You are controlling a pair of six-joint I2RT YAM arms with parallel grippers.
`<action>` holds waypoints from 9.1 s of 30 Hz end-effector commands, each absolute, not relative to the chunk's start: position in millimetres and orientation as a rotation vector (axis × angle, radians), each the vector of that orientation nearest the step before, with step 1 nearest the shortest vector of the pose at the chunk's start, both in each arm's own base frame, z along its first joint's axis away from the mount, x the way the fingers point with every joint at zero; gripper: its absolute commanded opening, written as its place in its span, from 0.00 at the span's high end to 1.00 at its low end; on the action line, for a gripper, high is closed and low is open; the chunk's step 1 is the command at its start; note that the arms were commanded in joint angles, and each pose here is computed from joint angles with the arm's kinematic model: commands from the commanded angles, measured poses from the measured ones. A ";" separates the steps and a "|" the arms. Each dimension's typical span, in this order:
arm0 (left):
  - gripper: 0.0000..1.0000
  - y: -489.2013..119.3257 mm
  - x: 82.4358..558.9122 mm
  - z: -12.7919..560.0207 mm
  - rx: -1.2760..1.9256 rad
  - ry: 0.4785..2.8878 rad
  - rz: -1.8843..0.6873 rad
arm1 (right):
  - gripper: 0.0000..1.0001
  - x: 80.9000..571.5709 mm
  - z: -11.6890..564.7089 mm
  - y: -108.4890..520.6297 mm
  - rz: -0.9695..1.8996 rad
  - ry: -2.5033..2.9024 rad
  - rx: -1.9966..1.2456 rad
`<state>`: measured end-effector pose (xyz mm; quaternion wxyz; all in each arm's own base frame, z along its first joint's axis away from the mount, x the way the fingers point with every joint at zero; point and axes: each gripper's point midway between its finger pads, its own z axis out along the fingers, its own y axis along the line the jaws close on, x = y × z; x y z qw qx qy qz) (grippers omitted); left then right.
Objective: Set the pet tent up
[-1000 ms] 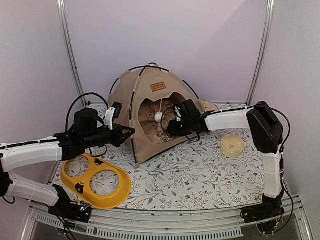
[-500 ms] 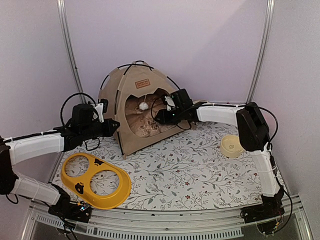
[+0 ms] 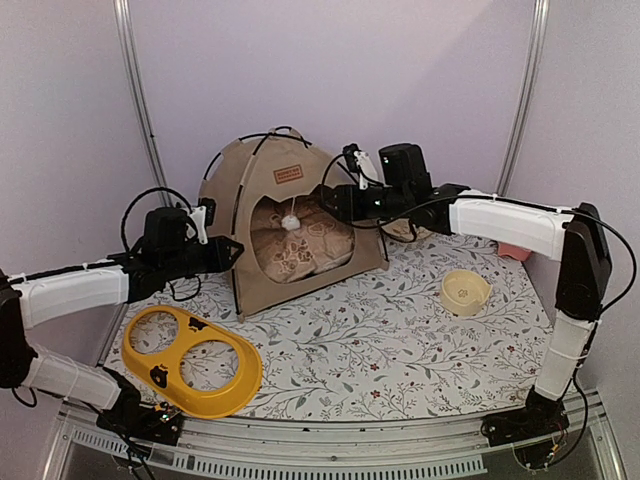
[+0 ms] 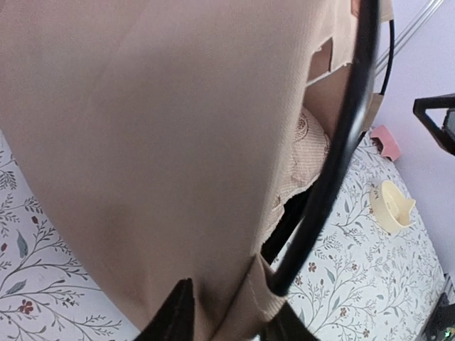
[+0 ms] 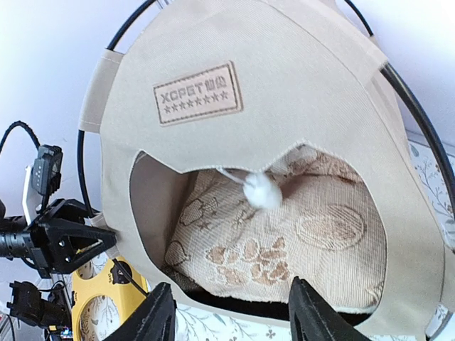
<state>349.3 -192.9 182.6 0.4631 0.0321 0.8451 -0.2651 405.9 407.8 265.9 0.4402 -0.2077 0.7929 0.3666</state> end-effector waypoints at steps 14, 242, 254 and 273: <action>0.01 -175.0 320.5 241.5 0.038 1.911 -0.697 | 0.01 350.3 277.3 276.8 0.683 1.921 -0.269; 0.01 -302.3 270.0 134.4 0.088 2.310 -0.827 | 0.80 354.5 38.5 126.7 0.085 2.635 0.242; 0.00 -304.6 269.7 131.2 0.077 2.315 -0.846 | 1.00 366.8 96.6 127.8 0.053 2.515 0.164; 0.01 -262.7 287.7 131.6 -0.105 2.299 -0.788 | 1.00 277.5 167.2 333.0 0.401 2.440 -0.390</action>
